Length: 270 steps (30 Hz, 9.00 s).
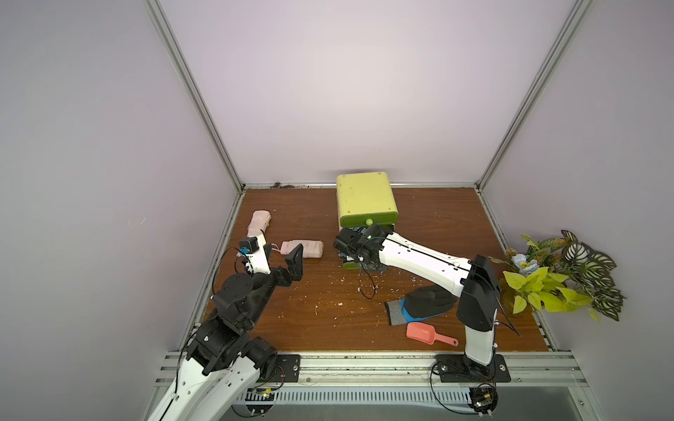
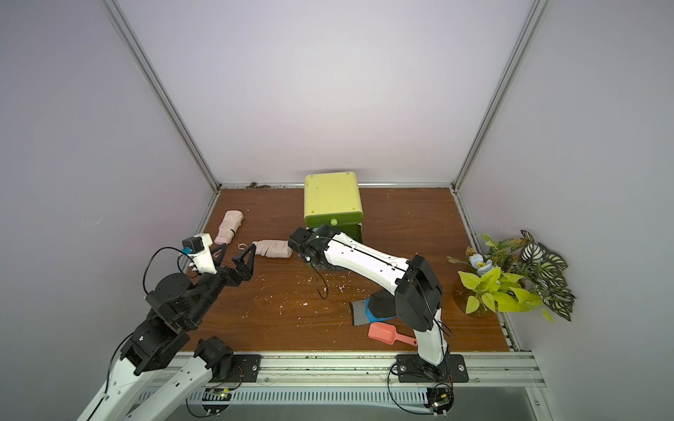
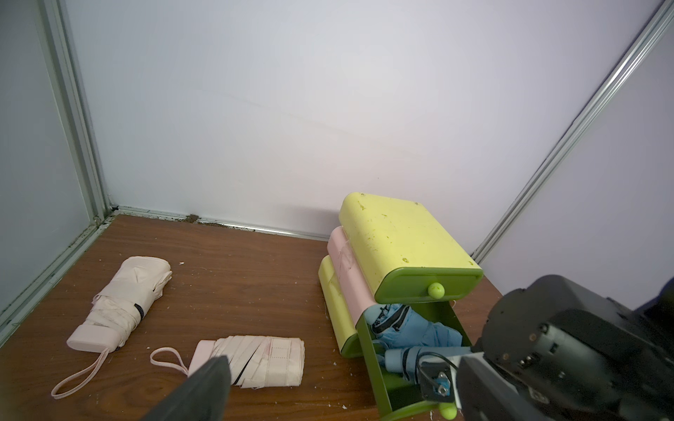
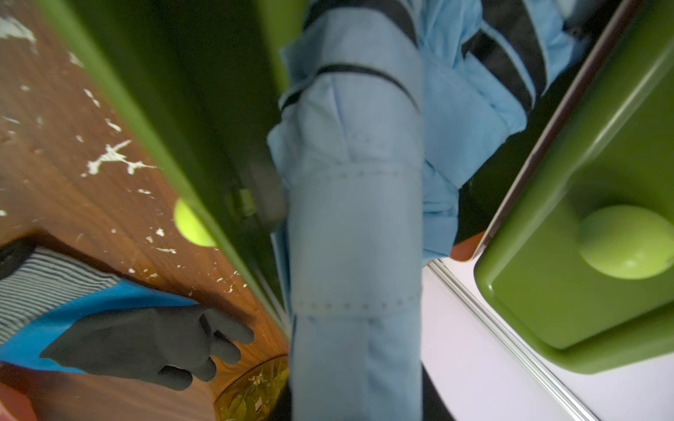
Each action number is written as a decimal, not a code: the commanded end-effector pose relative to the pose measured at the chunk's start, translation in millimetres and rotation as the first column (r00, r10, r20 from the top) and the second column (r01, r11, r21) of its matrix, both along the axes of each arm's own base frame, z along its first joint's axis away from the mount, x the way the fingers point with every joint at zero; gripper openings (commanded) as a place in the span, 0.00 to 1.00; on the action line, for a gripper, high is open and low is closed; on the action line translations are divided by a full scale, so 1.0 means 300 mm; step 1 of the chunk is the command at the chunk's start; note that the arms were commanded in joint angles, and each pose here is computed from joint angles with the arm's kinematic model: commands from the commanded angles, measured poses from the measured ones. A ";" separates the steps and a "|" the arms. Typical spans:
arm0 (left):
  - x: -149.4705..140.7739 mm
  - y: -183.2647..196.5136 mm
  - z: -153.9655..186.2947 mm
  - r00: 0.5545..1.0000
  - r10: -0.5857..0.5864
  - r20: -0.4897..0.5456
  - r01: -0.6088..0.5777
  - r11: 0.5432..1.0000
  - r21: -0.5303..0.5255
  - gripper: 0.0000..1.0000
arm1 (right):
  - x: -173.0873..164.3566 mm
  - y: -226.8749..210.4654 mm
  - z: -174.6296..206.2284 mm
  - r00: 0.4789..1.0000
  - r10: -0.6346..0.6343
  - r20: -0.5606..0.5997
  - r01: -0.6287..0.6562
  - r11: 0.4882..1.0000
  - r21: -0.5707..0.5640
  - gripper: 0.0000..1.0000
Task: Place the umbrella in the drawer by color
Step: Place the umbrella in the drawer, then close the drawer in the storage box, then open the drawer in the storage box.
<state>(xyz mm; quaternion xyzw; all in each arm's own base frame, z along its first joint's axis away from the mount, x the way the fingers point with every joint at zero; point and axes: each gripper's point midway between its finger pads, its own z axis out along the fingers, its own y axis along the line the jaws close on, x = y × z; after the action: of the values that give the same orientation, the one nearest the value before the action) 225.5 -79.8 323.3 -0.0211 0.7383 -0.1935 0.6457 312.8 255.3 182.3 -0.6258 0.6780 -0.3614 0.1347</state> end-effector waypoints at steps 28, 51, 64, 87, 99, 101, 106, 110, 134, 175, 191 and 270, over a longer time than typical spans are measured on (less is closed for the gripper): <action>0.022 0.003 -0.018 1.000 0.005 -0.012 -0.005 1.000 0.009 0.99 | 0.034 0.065 0.150 0.993 -0.114 0.028 0.099 0.945 0.311 0.72; 0.183 -0.104 -0.091 0.985 -0.044 -0.166 0.023 0.992 -0.125 0.99 | -0.127 -0.021 0.293 0.938 -0.347 -0.017 -0.028 -0.125 0.992 0.55; 0.643 -0.313 -0.056 0.979 -0.133 -0.156 0.100 0.974 -0.202 0.99 | -0.168 -0.042 0.060 0.909 -0.333 -0.250 0.083 -0.443 0.893 0.52; 1.283 -0.519 -0.261 0.807 -0.518 -0.284 0.510 0.853 -0.109 0.99 | -0.149 0.038 -0.100 0.871 -0.294 -0.393 0.221 -0.479 0.849 0.50; 1.225 -0.617 -0.306 0.728 -0.630 -0.269 0.590 0.776 -0.221 0.99 | -0.040 0.133 -0.060 0.903 -0.319 -0.287 0.104 -0.485 0.868 0.47; 1.206 -0.639 -0.319 0.717 -0.639 -0.279 0.597 0.770 -0.227 0.99 | -0.025 0.145 -0.032 0.913 -0.320 -0.254 0.071 -0.488 0.870 0.47; 1.164 -0.664 -0.318 0.714 -0.648 -0.267 0.599 0.762 -0.246 0.99 | 0.021 0.175 0.026 0.923 -0.338 -0.185 0.012 -0.454 0.891 0.47; 1.151 -0.668 -0.315 0.705 -0.660 -0.259 0.599 0.750 -0.281 0.99 | 0.066 0.178 0.058 0.920 -0.366 -0.142 -0.027 -0.420 0.907 0.47; 1.024 -0.747 -0.262 0.632 -0.740 -0.232 0.631 0.665 -0.401 0.99 | 0.292 0.205 0.044 0.933 -0.360 0.023 -0.155 -0.343 0.926 0.52; 0.646 -0.390 -0.409 0.840 -0.486 -0.242 0.420 0.863 -0.280 0.99 | 0.038 0.011 -0.179 0.872 -0.289 -0.394 0.164 -0.587 0.793 0.55; 0.648 -0.510 -0.646 0.792 -0.522 -0.317 0.505 0.852 -0.140 0.99 | 0.149 0.075 -0.262 0.839 -0.273 -0.471 0.138 -0.730 0.669 0.50; 0.661 -0.526 -0.677 0.792 -0.492 -0.361 0.462 0.870 -0.173 0.99 | -0.020 -0.015 -0.315 0.745 -0.154 -0.649 0.236 -0.849 0.472 0.08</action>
<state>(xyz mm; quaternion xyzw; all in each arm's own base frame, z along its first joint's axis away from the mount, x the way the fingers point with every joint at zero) 407.0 -248.2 103.7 0.1264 0.8311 -0.3878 0.3780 313.0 251.0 70.7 0.1815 0.7492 0.4619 0.4386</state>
